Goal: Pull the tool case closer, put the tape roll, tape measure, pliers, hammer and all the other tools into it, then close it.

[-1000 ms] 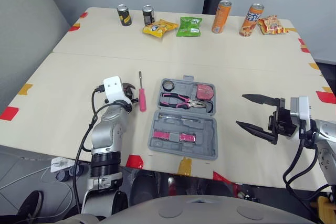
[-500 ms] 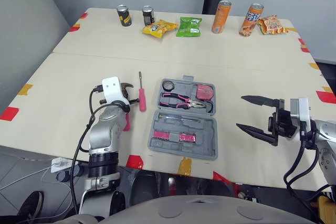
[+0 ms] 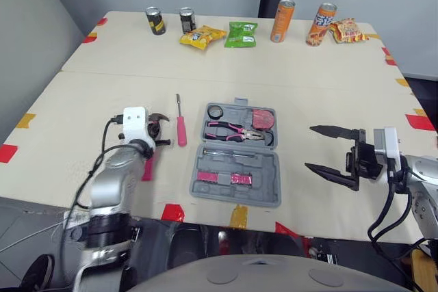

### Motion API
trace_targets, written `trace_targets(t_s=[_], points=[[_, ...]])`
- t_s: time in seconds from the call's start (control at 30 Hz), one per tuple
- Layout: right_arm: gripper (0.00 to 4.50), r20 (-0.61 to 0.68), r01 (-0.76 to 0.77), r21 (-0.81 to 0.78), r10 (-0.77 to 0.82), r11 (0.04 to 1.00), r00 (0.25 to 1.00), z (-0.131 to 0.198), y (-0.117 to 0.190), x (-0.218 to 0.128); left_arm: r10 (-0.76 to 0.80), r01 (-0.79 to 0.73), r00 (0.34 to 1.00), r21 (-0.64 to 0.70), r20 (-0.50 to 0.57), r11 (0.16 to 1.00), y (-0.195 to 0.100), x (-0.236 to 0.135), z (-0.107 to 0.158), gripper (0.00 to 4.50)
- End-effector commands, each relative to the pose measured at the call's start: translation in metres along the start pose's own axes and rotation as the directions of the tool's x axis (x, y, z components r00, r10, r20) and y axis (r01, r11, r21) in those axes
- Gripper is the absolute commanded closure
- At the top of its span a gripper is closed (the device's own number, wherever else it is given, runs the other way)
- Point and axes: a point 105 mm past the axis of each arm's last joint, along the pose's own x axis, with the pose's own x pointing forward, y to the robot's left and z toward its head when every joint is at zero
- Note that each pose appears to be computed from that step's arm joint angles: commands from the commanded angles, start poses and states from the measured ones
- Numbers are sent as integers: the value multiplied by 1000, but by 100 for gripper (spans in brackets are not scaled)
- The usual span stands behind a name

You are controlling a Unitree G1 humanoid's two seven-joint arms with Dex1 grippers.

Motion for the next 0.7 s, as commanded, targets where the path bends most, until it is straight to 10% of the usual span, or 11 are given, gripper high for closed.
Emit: trace_targets(t_s=[0.03,0.23,0.7], points=[[0,16,-32,-36,33,999,999,9,1,4,-177,165,980,126,94,978,-13,-16,33,448],[0,7,-44,-39,44,998,999,9,-2,2,-498,490,865,338,-68,804,-36,-46,50,448],[0,-34,-36,-41,34,999,999,9,0,-11,-823,863,466,374,-325,340,-133,-63,70,448]])
